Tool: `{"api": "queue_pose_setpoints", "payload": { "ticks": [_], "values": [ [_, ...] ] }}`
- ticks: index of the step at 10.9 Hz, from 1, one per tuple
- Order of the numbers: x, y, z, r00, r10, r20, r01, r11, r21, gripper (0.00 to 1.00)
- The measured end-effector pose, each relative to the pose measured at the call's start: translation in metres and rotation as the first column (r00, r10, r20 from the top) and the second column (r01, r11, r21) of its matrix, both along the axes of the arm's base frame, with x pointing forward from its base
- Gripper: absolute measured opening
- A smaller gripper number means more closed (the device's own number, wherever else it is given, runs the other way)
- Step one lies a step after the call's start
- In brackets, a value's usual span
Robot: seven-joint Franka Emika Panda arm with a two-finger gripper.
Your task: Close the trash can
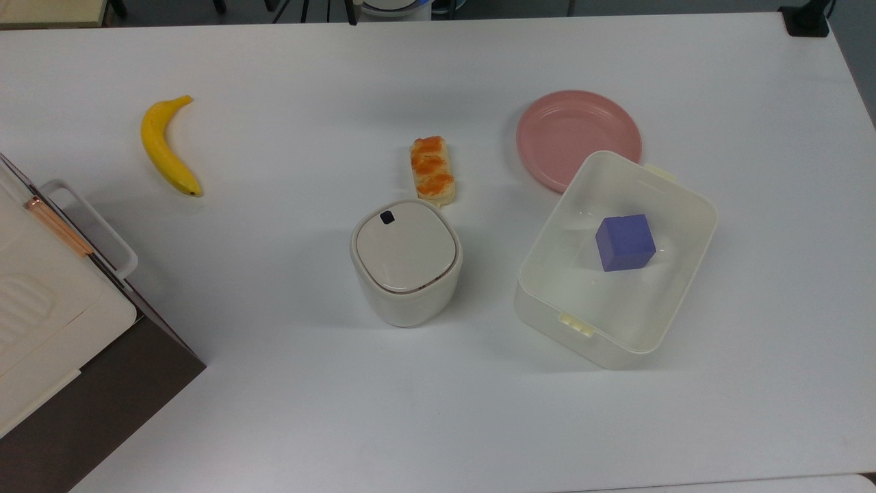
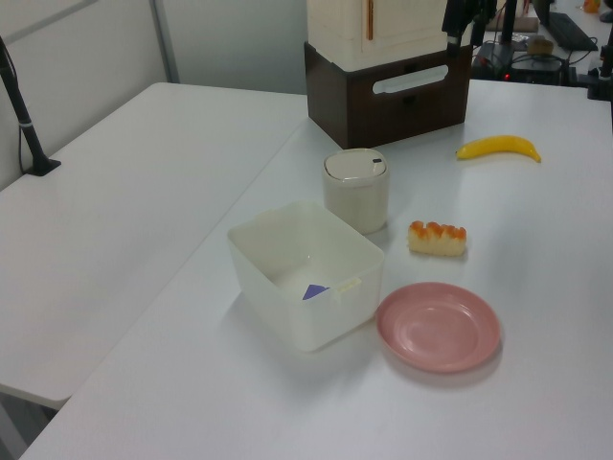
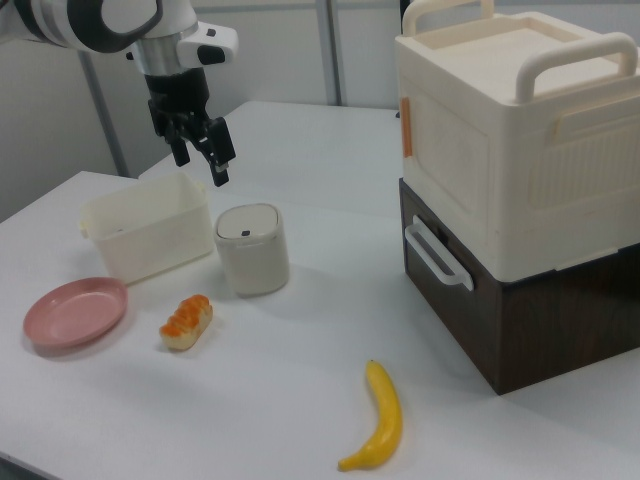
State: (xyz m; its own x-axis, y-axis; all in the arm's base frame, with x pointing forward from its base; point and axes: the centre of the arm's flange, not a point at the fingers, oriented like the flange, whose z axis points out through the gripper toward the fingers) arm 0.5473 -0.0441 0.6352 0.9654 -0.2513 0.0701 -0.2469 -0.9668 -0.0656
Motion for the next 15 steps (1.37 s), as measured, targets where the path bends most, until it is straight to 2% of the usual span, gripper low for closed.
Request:
{"api": "queue_pose_setpoints", "payload": {
  "ticks": [3, 15],
  "values": [
    [-0.003, 0.001, -0.003, 0.995, 0.092, -0.025, -0.092, 0.996, -0.003, 1.0],
    [-0.001, 0.017, -0.008, 0.992, 0.121, -0.037, -0.121, 0.993, -0.002, 1.0]
  ]
}}
